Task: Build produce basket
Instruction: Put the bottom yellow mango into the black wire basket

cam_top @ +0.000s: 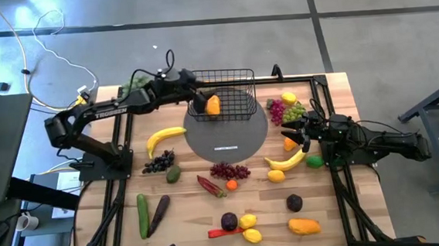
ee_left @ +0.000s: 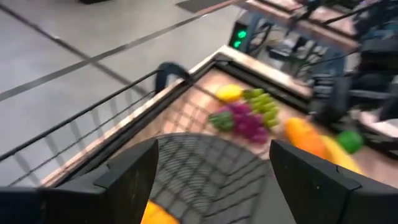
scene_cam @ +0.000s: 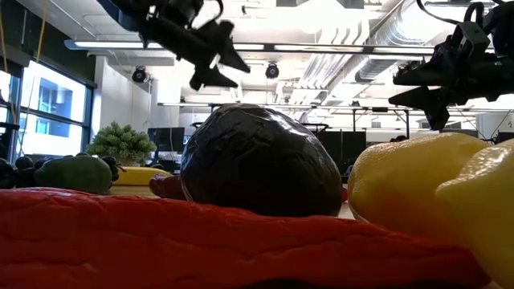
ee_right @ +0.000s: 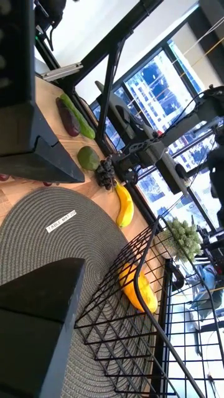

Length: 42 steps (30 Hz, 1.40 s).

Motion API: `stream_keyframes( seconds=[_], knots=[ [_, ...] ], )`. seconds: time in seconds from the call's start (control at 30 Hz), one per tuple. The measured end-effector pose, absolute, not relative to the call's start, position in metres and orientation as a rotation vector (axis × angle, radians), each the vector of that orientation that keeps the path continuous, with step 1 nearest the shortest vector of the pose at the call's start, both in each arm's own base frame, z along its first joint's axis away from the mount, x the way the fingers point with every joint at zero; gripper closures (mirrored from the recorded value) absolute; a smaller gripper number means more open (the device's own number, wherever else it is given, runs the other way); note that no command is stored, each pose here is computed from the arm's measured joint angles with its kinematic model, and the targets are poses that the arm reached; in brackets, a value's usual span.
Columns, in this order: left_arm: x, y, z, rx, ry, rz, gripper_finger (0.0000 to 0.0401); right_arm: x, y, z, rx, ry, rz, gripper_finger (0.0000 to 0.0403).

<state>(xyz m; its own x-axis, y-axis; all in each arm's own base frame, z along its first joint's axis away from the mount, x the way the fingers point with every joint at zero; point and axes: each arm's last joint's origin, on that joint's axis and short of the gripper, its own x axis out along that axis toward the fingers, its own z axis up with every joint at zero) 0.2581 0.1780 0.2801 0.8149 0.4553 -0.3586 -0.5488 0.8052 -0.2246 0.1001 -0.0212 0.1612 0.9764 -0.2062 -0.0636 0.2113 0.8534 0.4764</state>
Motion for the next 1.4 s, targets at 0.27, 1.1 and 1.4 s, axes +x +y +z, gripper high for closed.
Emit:
stream_keyframes(
  seconds=[0.27,1.1,1.4],
  knots=[
    [0.266,0.14,0.3,-0.289,0.245,0.446,0.0103,0.1,-0.021,0.161,0.502,0.01,-0.22,0.0213],
    [0.287,0.019,0.294,-0.392,0.347,0.429,0.0103,0.1,-0.021,0.161,0.502,0.011,-0.22,0.0213],
    [0.285,-0.011,0.289,-0.503,0.399,0.377,0.0103,0.1,-0.021,0.161,0.503,0.01,-0.22,0.0213]
  ],
)
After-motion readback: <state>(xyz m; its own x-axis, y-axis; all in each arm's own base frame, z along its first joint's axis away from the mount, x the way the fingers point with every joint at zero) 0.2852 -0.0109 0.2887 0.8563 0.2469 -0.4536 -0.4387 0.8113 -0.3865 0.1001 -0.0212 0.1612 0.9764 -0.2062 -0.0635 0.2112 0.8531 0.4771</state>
